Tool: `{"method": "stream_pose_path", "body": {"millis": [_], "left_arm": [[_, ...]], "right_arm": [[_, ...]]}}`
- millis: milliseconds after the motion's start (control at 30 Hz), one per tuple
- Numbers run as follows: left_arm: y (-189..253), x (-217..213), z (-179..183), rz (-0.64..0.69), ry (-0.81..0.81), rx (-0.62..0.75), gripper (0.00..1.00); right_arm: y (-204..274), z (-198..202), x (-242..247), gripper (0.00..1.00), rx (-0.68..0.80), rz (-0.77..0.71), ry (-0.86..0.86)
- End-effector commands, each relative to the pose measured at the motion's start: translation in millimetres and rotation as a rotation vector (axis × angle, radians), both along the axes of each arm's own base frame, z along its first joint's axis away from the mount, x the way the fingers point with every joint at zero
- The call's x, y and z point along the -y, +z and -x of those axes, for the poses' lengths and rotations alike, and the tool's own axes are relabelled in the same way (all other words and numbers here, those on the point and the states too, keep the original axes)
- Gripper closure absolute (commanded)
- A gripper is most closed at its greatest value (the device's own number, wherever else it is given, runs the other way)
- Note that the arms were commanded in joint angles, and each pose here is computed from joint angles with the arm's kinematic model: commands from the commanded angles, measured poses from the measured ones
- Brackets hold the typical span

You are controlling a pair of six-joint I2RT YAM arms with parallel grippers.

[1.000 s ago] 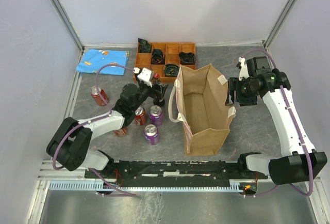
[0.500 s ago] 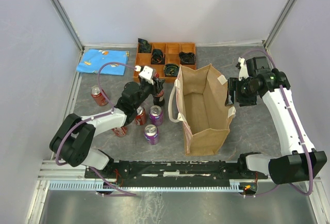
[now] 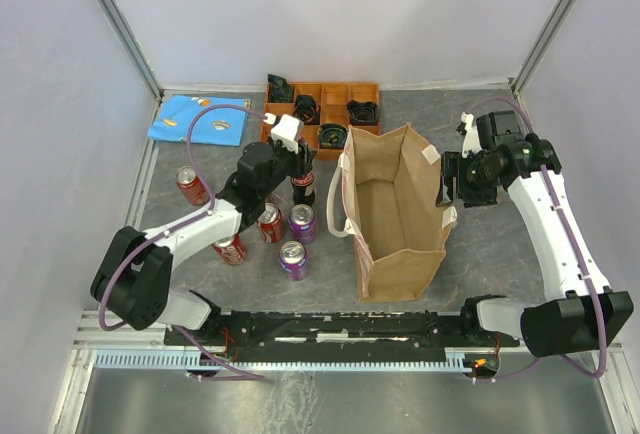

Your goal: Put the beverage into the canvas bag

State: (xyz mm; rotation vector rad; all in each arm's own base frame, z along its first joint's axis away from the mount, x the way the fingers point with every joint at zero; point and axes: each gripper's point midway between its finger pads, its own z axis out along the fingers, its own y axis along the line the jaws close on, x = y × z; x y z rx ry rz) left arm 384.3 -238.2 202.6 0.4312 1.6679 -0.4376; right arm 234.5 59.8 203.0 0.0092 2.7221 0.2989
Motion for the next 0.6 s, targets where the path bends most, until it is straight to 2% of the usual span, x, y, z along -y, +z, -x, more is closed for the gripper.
{"method": "stream_pose_path", "body": {"millis": [0,333,567], "left_arm": [[137.1,0.7,-1.3,0.179,-0.007,0.281,0.97],[191.5,5.6,1.7,0.217,-0.037,0.311,0.97],[259.9,9.7,7.7,0.237,-0.076,0.381,0.97]], "right_arm": [[0.8,-6.2,-4.7,0.28,0.027,-0.019,0.014],[-0.7,-0.3,-4.2,0.28,0.03,-0.021,0.009],[-1.0,-0.4,-5.7,0.28,0.033,-0.029,0.012]]}}
